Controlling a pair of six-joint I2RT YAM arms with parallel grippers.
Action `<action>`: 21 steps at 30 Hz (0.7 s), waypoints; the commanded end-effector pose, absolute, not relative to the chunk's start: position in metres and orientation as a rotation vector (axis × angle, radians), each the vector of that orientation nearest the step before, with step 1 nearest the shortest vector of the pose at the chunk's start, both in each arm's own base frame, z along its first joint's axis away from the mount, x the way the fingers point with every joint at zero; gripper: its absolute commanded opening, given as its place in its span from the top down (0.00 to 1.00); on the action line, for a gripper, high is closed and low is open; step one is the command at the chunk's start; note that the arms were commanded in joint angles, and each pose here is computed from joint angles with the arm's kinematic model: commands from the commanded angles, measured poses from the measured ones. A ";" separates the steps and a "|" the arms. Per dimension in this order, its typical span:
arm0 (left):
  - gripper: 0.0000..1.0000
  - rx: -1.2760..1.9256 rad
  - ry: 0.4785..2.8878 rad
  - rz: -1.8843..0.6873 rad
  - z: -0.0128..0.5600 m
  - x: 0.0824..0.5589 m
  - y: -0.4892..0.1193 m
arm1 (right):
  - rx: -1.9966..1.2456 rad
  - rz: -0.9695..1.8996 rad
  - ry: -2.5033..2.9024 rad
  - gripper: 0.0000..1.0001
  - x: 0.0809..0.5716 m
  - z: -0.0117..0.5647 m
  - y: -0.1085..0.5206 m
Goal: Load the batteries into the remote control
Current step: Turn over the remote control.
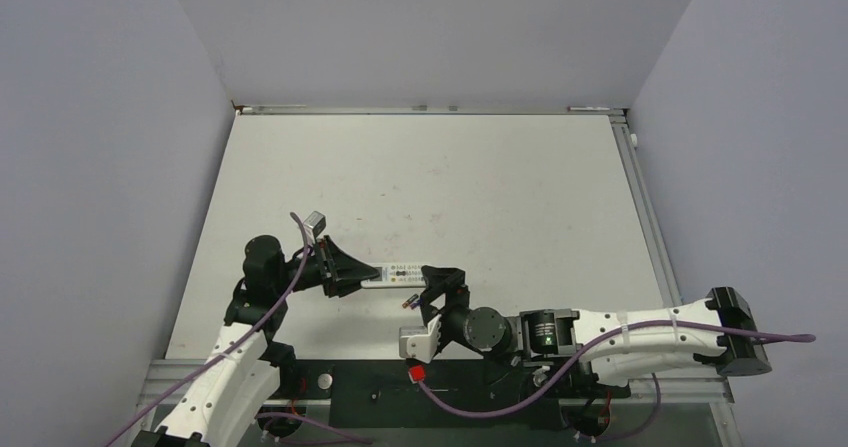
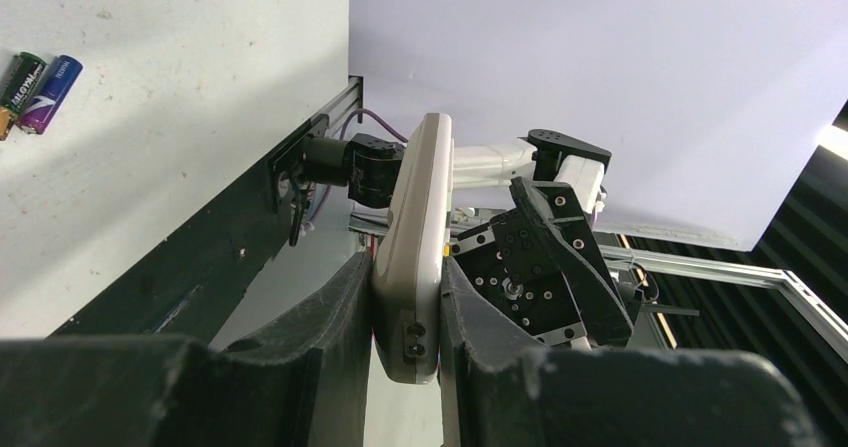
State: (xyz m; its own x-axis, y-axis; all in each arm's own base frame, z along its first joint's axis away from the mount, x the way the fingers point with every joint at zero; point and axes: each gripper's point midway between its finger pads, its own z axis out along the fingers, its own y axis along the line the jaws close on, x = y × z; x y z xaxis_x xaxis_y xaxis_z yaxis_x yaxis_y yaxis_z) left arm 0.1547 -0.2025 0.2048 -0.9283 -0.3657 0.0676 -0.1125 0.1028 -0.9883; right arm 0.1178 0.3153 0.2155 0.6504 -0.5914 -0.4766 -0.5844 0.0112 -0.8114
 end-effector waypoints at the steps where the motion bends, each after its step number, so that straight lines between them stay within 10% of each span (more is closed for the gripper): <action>1: 1.00 -0.425 2.139 -1.961 0.221 0.151 -0.202 | -1.545 -0.155 0.923 0.26 0.132 0.236 0.319; 21: 1.00 -0.432 2.151 -2.003 0.218 0.144 -0.202 | -1.551 -0.311 0.839 0.53 0.139 0.229 0.335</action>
